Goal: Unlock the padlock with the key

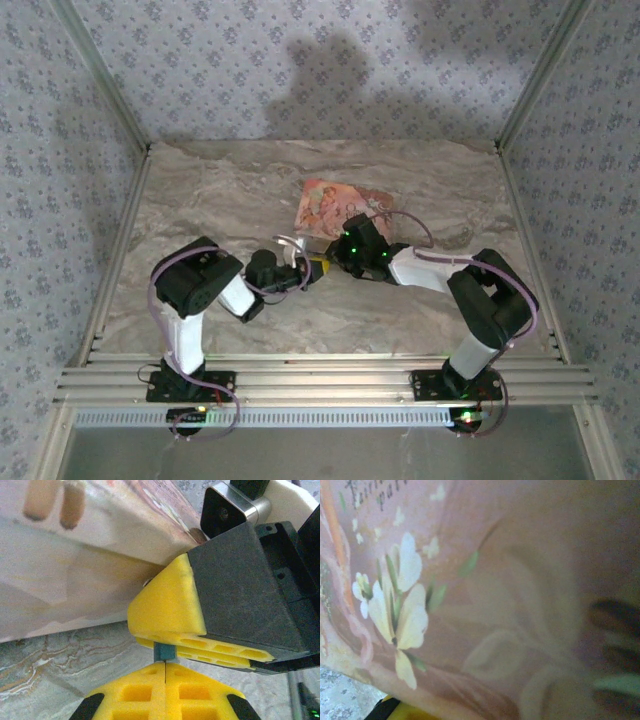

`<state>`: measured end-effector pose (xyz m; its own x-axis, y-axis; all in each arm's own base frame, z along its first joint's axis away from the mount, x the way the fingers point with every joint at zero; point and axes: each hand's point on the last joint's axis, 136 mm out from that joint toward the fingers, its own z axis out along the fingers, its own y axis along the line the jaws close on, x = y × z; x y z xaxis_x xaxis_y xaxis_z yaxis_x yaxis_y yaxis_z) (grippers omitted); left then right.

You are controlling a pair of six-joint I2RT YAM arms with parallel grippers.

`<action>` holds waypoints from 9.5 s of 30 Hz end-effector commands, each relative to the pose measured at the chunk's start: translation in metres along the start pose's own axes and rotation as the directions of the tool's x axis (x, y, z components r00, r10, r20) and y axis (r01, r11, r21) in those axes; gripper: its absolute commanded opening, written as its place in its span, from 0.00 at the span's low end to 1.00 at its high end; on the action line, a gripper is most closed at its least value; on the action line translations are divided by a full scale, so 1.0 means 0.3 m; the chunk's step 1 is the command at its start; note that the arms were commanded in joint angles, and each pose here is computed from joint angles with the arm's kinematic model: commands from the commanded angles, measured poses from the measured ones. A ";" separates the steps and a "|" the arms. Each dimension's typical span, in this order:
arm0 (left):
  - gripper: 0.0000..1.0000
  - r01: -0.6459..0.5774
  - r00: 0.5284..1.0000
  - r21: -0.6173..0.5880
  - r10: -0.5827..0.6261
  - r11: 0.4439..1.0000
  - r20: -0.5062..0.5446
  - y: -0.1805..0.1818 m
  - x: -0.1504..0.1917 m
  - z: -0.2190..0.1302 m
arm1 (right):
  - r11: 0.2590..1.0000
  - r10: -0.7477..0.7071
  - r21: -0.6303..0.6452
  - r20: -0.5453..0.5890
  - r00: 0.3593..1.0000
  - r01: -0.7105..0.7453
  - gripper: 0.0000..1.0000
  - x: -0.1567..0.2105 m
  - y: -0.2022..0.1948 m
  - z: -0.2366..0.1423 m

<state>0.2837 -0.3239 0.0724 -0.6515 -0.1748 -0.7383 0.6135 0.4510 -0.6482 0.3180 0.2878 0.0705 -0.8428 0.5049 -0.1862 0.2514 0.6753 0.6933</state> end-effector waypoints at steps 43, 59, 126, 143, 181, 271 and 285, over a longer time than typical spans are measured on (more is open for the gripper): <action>0.00 -0.022 0.999 -0.021 0.021 1.000 -0.041 -0.018 0.071 -0.006 | 0.998 -0.057 -0.028 0.104 0.993 0.061 0.43 0.039 -0.049 0.028; 0.00 -0.267 0.961 -0.096 0.258 0.959 -0.096 -0.027 0.052 0.004 | 0.993 -0.082 0.091 0.036 0.996 0.079 0.00 0.053 -0.052 -0.048; 0.00 0.039 0.998 0.051 -0.036 0.998 -0.048 -0.017 -0.044 -0.075 | 0.996 -0.026 -0.087 0.009 1.000 0.027 0.09 0.070 0.034 0.049; 0.00 -0.426 0.888 -0.113 0.391 0.897 -0.243 -0.063 0.029 -0.017 | 0.997 -0.075 -0.001 -0.029 0.997 0.075 0.00 0.059 0.045 -0.037; 0.47 0.500 0.866 -0.006 -0.499 0.866 0.022 0.045 -0.020 -0.072 | 0.991 0.068 -0.115 -0.028 0.997 -0.071 0.00 0.068 -0.005 0.005; 0.00 -0.752 0.458 0.124 0.649 0.648 -0.608 -0.044 -0.005 -0.117 | 0.998 0.047 -0.032 -0.056 0.997 -0.049 0.45 -0.104 -0.134 -0.234; 0.00 -0.788 0.368 0.199 0.705 0.582 -0.606 -0.060 -0.059 0.009 | 1.000 -0.008 -0.022 -0.049 0.999 0.007 0.44 -0.178 -0.191 -0.321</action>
<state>0.2813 -0.3174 0.0845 -0.1427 0.7861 -0.6014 0.9526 0.2741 0.1322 0.3126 0.1751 0.0992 -0.8488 0.5106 -0.1371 0.2724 0.6445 0.7144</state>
